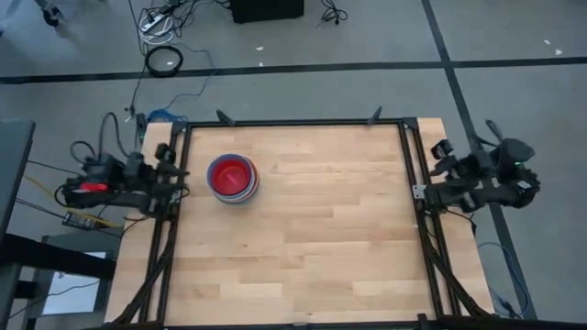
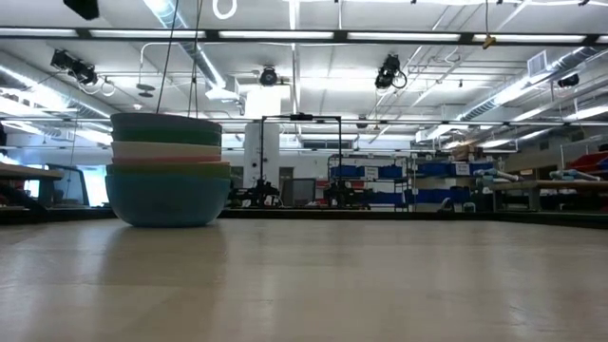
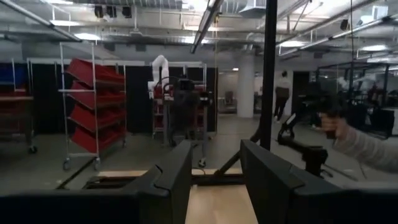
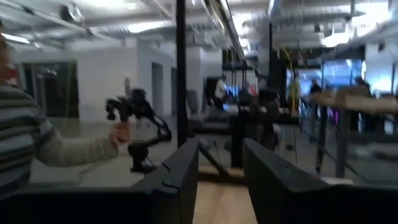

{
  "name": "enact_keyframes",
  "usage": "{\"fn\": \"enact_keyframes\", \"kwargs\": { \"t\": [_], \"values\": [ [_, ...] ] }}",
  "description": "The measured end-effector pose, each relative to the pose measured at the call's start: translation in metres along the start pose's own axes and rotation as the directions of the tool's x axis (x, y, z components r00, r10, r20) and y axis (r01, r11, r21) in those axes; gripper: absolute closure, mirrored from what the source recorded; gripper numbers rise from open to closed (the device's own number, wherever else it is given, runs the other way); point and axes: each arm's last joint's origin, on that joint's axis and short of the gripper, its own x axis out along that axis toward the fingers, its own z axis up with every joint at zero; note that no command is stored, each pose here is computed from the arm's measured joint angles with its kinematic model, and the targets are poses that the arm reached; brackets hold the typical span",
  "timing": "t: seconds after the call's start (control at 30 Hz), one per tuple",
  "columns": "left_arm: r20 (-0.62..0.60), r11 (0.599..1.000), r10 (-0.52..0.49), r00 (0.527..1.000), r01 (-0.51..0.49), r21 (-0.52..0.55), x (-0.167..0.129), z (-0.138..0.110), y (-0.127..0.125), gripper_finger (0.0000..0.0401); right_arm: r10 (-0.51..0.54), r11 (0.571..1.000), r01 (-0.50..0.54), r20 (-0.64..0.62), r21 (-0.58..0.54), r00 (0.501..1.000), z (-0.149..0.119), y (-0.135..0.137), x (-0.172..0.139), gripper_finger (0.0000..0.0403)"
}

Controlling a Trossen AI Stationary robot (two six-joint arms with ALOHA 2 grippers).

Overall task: Nest bowls inside each other
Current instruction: Return to Home Position

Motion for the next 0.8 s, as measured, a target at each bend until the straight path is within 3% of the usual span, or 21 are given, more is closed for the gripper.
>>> {"fn": "enact_keyframes", "kwargs": {
  "t": [0.27,0.63,0.8],
  "values": [
    [-0.052,0.999,-0.022,0.998,0.024,0.048,0.02,-0.054,0.0,0.0256,-0.013,1.0,0.014,-0.113,0.007,0.993,-0.054,-0.01,0.025,0.0288],
    [-0.101,0.996,-0.013,0.995,0.022,0.091,0.029,-0.118,0.001,0.0256,0.016,1.0,-0.019,-0.122,-0.024,0.992,-0.152,-0.021,0.049,0.0288],
    [-0.063,0.993,-0.005,0.998,0.013,0.117,0.03,-0.133,0.002,0.0256,-0.001,1.0,-0.003,-0.14,-0.027,0.99,-0.171,-0.024,0.049,0.0288]
  ]
}}
